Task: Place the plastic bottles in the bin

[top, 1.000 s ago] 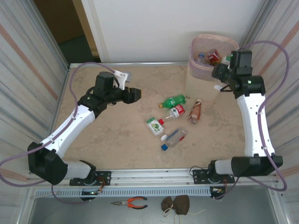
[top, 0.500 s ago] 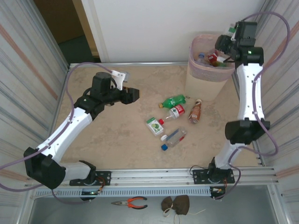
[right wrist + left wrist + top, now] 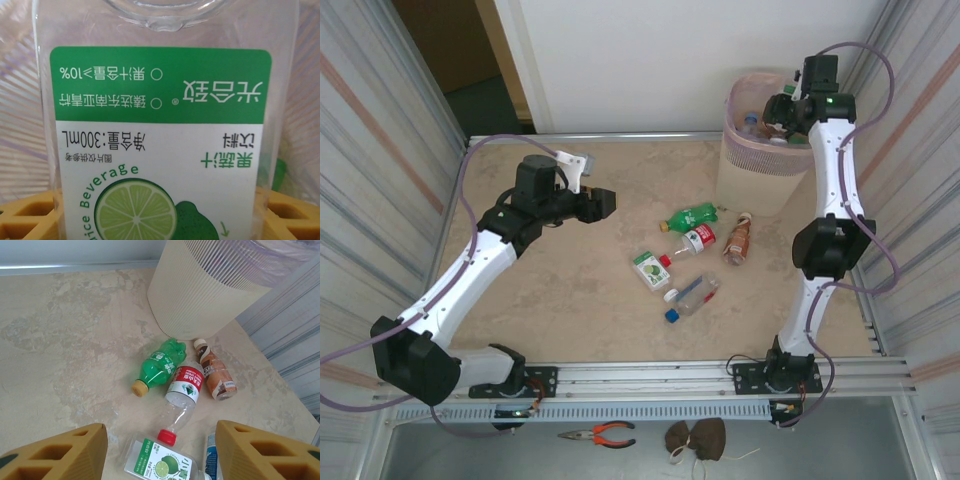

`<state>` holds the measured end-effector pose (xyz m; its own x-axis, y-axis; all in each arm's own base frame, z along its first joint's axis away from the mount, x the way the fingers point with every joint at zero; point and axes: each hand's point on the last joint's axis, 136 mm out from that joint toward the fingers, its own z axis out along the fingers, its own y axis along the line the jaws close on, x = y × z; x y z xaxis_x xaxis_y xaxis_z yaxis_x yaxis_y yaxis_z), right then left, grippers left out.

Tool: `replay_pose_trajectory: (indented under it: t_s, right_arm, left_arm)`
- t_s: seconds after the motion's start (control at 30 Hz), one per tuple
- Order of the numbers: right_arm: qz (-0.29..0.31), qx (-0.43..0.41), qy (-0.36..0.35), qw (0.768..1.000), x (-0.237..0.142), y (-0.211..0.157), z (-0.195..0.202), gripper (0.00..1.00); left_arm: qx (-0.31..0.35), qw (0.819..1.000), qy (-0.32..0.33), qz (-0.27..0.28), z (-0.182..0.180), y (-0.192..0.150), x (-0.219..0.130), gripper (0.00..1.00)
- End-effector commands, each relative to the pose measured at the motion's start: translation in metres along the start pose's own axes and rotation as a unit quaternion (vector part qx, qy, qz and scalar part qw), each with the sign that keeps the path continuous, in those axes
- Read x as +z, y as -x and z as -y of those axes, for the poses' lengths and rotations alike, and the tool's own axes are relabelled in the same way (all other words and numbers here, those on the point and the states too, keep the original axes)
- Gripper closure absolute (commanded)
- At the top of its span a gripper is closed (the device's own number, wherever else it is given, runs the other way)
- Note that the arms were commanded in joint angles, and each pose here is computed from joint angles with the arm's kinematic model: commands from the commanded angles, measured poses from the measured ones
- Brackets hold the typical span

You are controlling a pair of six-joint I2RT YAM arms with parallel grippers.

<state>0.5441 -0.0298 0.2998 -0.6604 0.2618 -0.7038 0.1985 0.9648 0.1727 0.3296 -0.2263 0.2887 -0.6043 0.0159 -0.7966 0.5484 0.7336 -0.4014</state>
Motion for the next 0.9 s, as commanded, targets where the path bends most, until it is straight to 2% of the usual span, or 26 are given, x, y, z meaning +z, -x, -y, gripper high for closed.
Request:
replay_pose_trajectory:
  t_s: [0.0, 0.3, 0.53, 0.7, 0.87]
  right_arm:
    - [-0.032, -0.006, 0.006, 0.999, 0.011, -0.015, -0.001, 0.41]
    - [-0.116, 0.007, -0.013, 0.993, 0.05, -0.061, 0.009, 0.39]
    - [-0.157, 0.009, -0.032, 0.987, 0.063, -0.083, 0.018, 0.35]
    - [-0.145, 0.009, -0.029, 0.989, 0.049, -0.073, 0.014, 0.23]
    - [-0.101, 0.008, -0.027, 0.994, 0.019, -0.047, 0.01, 0.12]
  left_arm:
    - [0.004, 1.0, 0.0, 0.006, 0.0, 0.003, -0.005, 0.41]
    - [0.004, 1.0, 0.003, 0.007, 0.0, 0.002, -0.008, 0.41]
    - [0.005, 1.0, 0.004, 0.009, 0.001, 0.003, -0.011, 0.41]
    - [0.005, 1.0, 0.004, 0.008, 0.001, 0.0, -0.013, 0.41]
    - [0.004, 1.0, 0.004, 0.008, 0.0, -0.002, -0.013, 0.41]
